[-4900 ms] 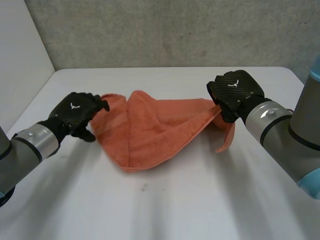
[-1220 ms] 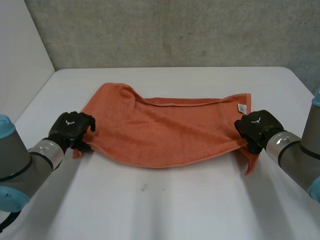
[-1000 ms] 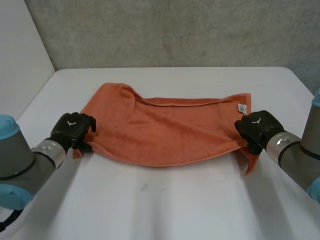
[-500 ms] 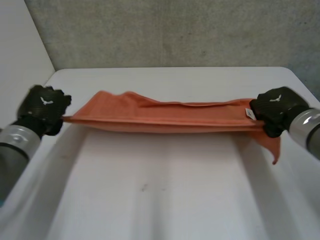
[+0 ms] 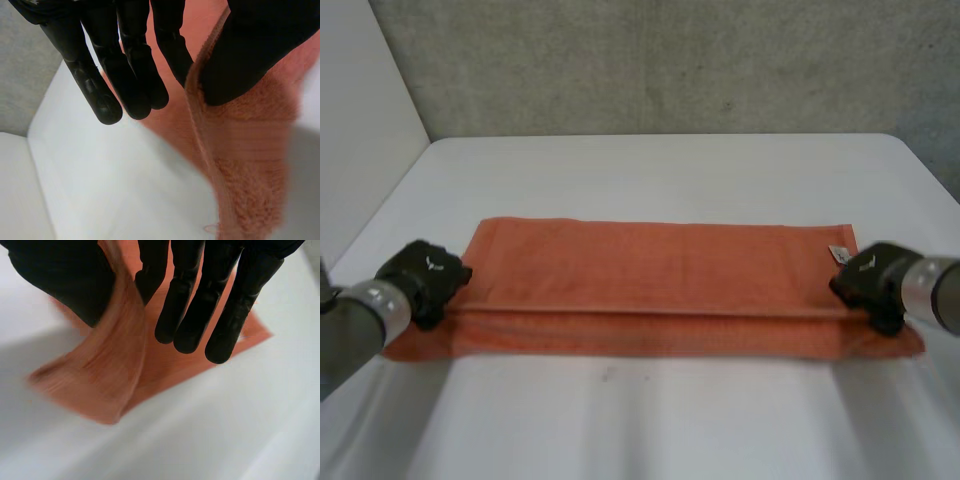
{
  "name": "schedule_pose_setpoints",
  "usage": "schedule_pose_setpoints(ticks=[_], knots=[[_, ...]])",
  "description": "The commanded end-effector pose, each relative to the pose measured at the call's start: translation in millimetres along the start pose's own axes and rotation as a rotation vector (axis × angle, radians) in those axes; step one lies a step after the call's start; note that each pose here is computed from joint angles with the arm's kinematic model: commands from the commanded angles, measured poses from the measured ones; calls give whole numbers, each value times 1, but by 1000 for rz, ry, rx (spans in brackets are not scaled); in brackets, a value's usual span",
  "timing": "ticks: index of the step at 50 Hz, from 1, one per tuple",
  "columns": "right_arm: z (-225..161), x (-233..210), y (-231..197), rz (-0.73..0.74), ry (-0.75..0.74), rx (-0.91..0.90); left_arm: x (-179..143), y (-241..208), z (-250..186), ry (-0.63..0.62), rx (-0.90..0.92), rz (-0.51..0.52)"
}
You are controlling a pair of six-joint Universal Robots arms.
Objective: Fold the laundry
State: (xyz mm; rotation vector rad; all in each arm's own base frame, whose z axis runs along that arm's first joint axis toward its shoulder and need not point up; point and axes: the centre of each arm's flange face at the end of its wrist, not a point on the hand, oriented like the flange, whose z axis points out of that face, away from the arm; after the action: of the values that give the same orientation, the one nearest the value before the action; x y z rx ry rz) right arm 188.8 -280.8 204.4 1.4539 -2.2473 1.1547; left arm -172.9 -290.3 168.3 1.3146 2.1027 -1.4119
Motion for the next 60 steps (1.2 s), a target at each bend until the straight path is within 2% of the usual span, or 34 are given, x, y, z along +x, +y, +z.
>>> schedule_pose_setpoints(ticks=[1,2,3,4,7,8,12,15,17,26,31,39,45,48,50,55,57,58,60], knots=[[-1,98,-67,31,434,287,-67,-78,44,-302,241,108],[-7,111,-77,47,495,337,-77,-89,44,-351,282,111],[-7,112,-77,47,495,338,-88,-101,41,-405,327,114],[-25,143,-102,100,645,499,-107,-125,35,-506,426,116],[-55,169,-124,152,797,692,-130,-158,11,-652,584,97],[-56,169,-124,152,798,693,-145,-174,-7,-737,680,63],[-91,167,-128,158,858,785,-156,-182,-28,-796,791,-14],[-77,150,-114,158,783,736,-143,-167,-23,-728,765,-72],[-65,140,-107,158,733,712,-139,-163,-20,-714,751,-76],[-16,86,-69,173,518,573,-80,-101,14,-522,545,-108],[28,51,-39,205,382,440,-26,-55,44,-362,419,-121],[69,11,-2,236,242,279,29,-14,57,-205,294,-135],[59,-3,11,245,147,179,40,-3,43,-167,233,-131],[42,-7,12,216,99,125,42,-1,18,-128,182,-132],[13,-16,18,122,14,34,41,1,3,-106,146,-125],[-15,-19,45,3,-111,-120,44,17,-38,24,-35,-95],[-20,-17,48,-20,-116,-135,46,18,-44,54,-62,-89],[-20,-15,49,-31,-112,-136,51,19,-60,142,-121,-82],[-19,-10,47,-37,-83,-115,51,18,-61,150,-123,-81]])
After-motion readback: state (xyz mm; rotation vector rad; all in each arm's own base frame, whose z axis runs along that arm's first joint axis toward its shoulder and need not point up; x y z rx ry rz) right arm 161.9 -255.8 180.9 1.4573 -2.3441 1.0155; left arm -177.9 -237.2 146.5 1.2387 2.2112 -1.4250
